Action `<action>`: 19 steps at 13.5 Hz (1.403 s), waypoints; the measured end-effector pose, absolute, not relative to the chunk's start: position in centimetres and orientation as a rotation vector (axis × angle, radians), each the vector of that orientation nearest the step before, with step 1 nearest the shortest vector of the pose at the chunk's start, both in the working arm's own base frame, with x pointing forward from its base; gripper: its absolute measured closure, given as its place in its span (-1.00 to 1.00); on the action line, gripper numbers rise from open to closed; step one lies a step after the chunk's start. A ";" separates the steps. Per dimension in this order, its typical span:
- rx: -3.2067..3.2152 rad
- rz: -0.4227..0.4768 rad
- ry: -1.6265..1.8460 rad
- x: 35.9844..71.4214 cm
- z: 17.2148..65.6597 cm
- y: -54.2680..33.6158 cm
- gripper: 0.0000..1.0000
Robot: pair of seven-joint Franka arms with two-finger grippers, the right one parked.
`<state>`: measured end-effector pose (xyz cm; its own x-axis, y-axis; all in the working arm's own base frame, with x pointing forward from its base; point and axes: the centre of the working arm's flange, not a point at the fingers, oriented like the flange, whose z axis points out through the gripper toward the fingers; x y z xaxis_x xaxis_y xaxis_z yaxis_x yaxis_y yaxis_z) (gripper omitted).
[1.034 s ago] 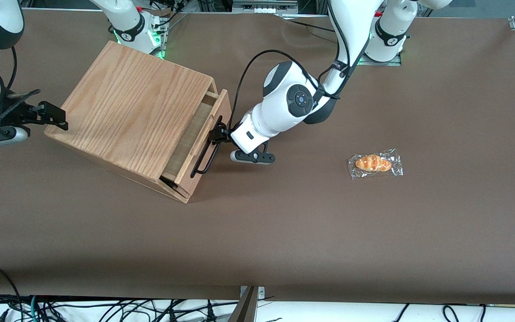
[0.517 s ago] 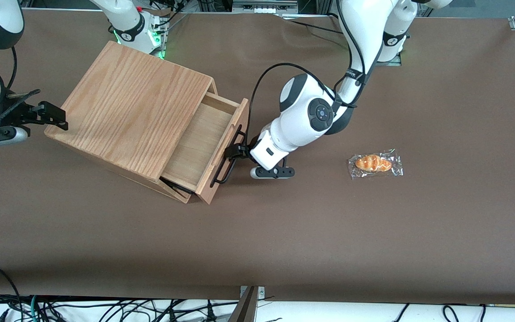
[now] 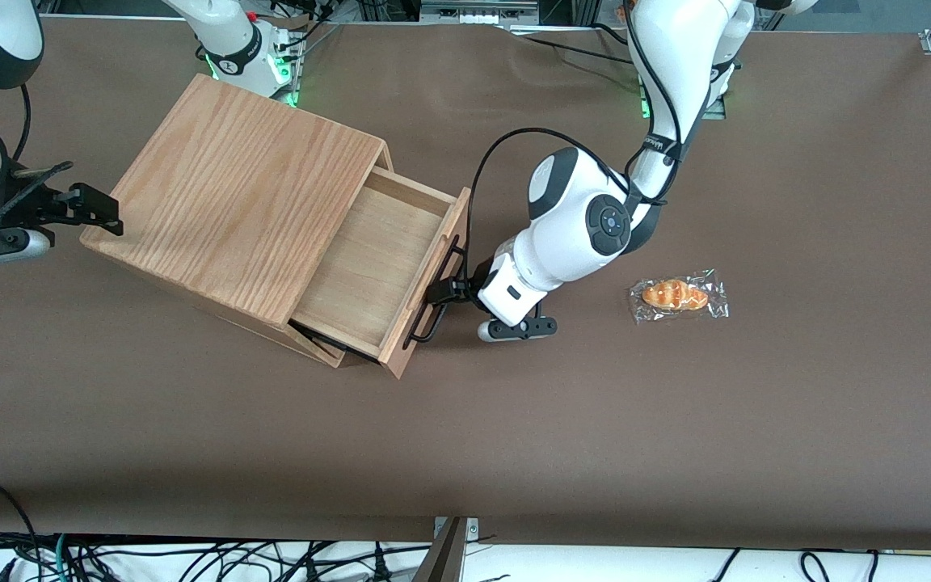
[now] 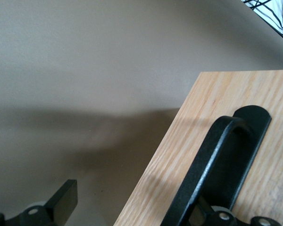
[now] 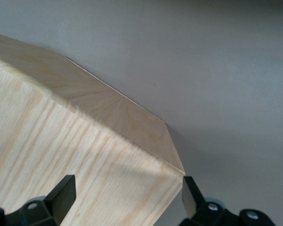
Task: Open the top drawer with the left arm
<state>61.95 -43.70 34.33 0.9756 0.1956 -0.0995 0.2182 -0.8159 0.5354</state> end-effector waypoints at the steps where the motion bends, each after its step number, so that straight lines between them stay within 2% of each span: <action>1: 2.550 -0.052 0.295 62.1 34.3 -43.5 -1.00; 9: 2.550 -0.089 0.334 63.8 35.2 -40.3 -1.00; 14: 2.502 -0.080 0.437 64.4 39.2 -39.4 -1.00; 19: 2.494 -0.094 0.487 65.0 40.2 -38.0 -1.00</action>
